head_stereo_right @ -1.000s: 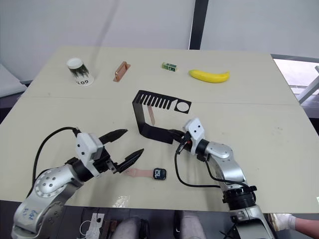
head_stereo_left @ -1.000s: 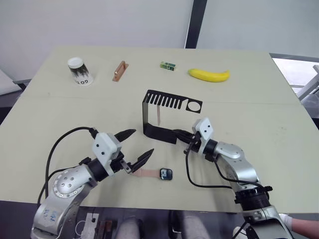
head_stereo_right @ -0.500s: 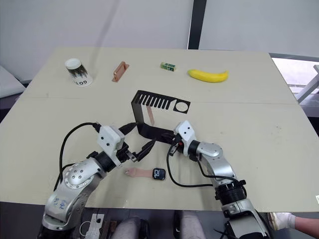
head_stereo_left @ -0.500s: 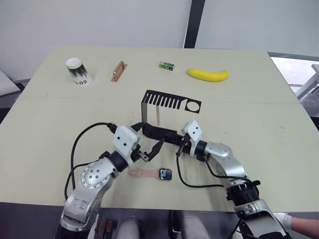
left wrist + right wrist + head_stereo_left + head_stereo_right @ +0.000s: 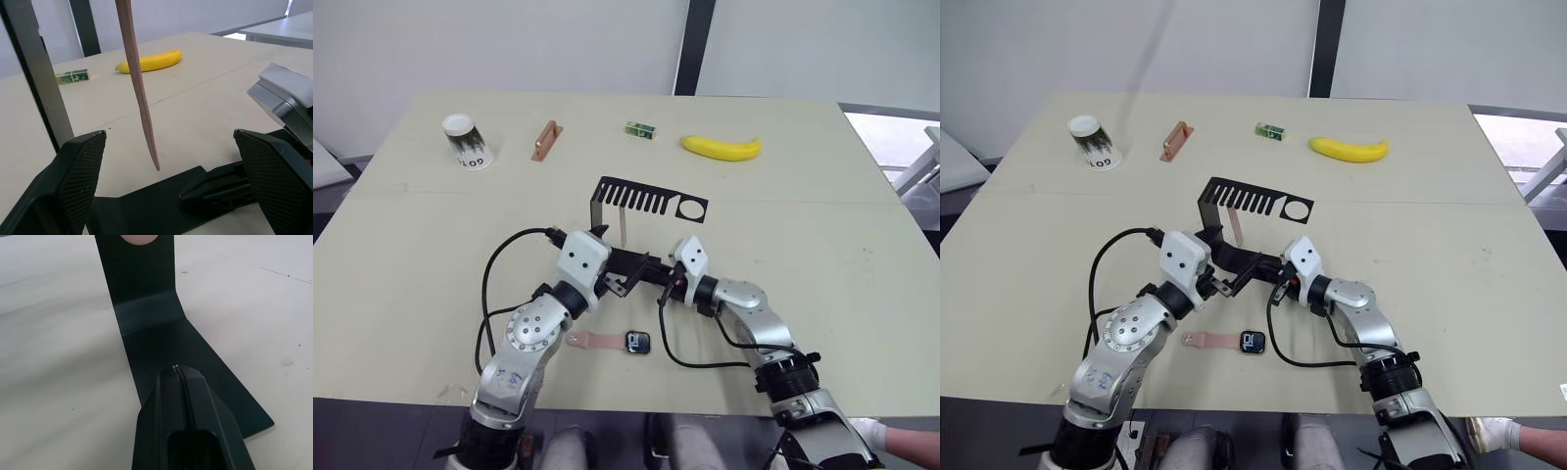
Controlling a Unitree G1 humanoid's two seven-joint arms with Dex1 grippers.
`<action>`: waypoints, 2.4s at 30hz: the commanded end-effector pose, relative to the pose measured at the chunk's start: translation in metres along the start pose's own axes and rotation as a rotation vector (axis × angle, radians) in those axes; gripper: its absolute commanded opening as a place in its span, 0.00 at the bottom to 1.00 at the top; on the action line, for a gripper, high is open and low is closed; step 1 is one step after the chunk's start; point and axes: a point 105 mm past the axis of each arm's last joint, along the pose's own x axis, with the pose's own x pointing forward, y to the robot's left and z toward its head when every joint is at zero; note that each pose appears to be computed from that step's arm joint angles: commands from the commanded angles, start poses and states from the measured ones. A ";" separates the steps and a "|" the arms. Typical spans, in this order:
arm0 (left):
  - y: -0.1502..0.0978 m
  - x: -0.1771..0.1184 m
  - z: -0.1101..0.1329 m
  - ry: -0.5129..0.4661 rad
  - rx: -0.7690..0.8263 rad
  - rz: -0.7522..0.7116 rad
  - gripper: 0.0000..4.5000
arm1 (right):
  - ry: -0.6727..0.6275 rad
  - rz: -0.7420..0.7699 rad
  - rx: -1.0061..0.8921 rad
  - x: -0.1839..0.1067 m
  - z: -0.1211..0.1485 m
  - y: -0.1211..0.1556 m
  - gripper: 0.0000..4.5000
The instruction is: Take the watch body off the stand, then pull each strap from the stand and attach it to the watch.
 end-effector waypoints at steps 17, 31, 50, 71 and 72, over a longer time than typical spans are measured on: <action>-0.003 0.016 0.014 -0.078 0.013 0.001 0.60 | 0.061 0.031 0.043 -0.001 -0.021 0.009 0.00; 0.010 0.013 0.016 -0.092 0.060 0.075 0.02 | 0.089 0.030 0.068 -0.008 -0.033 0.014 0.00; 0.009 -0.020 0.030 -0.179 0.124 0.021 0.02 | 0.109 -0.025 0.078 -0.010 -0.040 0.004 0.00; 0.019 -0.104 0.027 0.029 -0.442 -0.717 0.02 | -0.182 0.130 0.206 -0.109 0.035 0.029 0.00; 0.019 -0.103 0.026 0.044 -0.459 -0.738 0.01 | -0.191 0.114 0.233 -0.114 0.037 0.030 0.06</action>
